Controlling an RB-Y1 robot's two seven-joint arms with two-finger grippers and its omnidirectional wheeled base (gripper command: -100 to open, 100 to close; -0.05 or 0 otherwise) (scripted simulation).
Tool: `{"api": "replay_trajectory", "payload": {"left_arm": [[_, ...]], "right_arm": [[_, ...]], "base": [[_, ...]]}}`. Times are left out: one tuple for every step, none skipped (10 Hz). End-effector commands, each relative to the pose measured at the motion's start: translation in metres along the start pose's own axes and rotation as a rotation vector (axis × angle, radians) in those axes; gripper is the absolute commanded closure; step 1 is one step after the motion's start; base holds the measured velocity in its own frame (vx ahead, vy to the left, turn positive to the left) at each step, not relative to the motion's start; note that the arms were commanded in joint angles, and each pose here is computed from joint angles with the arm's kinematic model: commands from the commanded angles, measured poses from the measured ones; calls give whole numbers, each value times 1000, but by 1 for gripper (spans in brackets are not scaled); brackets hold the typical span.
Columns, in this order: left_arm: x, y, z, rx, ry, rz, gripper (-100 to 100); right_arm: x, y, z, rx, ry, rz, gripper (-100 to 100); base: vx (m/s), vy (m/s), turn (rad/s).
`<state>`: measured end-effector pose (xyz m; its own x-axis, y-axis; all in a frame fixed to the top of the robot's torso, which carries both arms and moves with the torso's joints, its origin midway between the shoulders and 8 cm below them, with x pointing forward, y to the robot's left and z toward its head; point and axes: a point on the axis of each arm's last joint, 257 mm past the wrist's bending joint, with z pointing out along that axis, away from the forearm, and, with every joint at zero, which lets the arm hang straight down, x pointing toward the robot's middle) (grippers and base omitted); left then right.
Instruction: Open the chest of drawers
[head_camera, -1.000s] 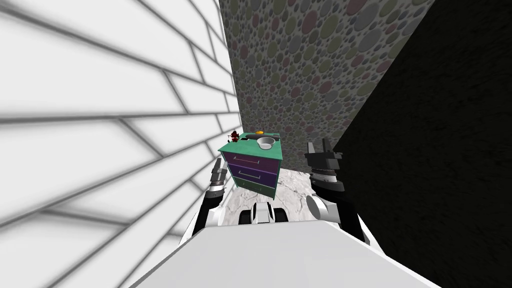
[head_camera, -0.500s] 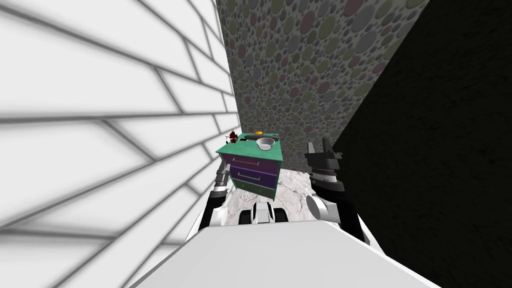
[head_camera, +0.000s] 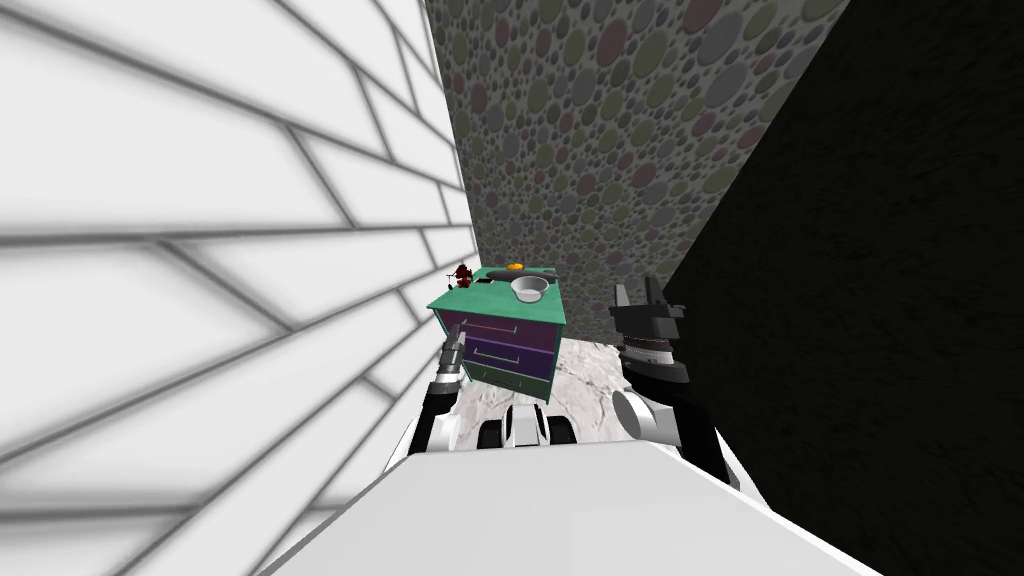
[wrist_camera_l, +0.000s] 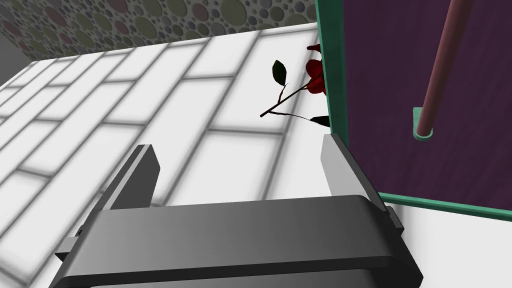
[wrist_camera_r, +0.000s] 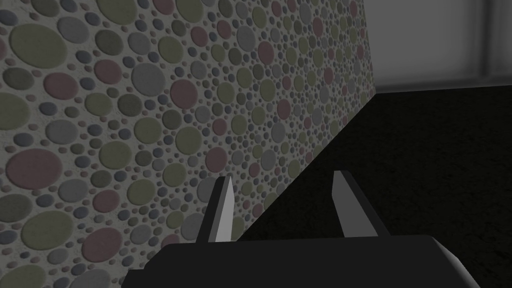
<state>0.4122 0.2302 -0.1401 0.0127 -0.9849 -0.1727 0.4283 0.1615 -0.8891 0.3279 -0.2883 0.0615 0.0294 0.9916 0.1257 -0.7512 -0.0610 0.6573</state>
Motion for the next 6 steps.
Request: {"api": "replay_trajectory", "payload": {"left_arm": [[8,16,-3,-28,17,9,-100],[15,29,-6,-52,34,18,-100],[18,37,-7,-64,44,23,-100],[22,44,-9,-77,54,30,-100],[25,52,-12,-91,65,36,-100],[28,59,-14,-104,77,44,-100]], "right_arm": [[0,0,0,0,0,0,0],[0,0,0,0,0,0,0],[0,0,0,0,0,0,0],[0,0,0,0,0,0,0],[0,0,0,0,0,0,0],[0,0,0,0,0,0,0]], "base": [[33,16,-41],[43,28,-91],[53,27,-66],[49,23,-42],[43,19,-52],[44,19,-65]]}}
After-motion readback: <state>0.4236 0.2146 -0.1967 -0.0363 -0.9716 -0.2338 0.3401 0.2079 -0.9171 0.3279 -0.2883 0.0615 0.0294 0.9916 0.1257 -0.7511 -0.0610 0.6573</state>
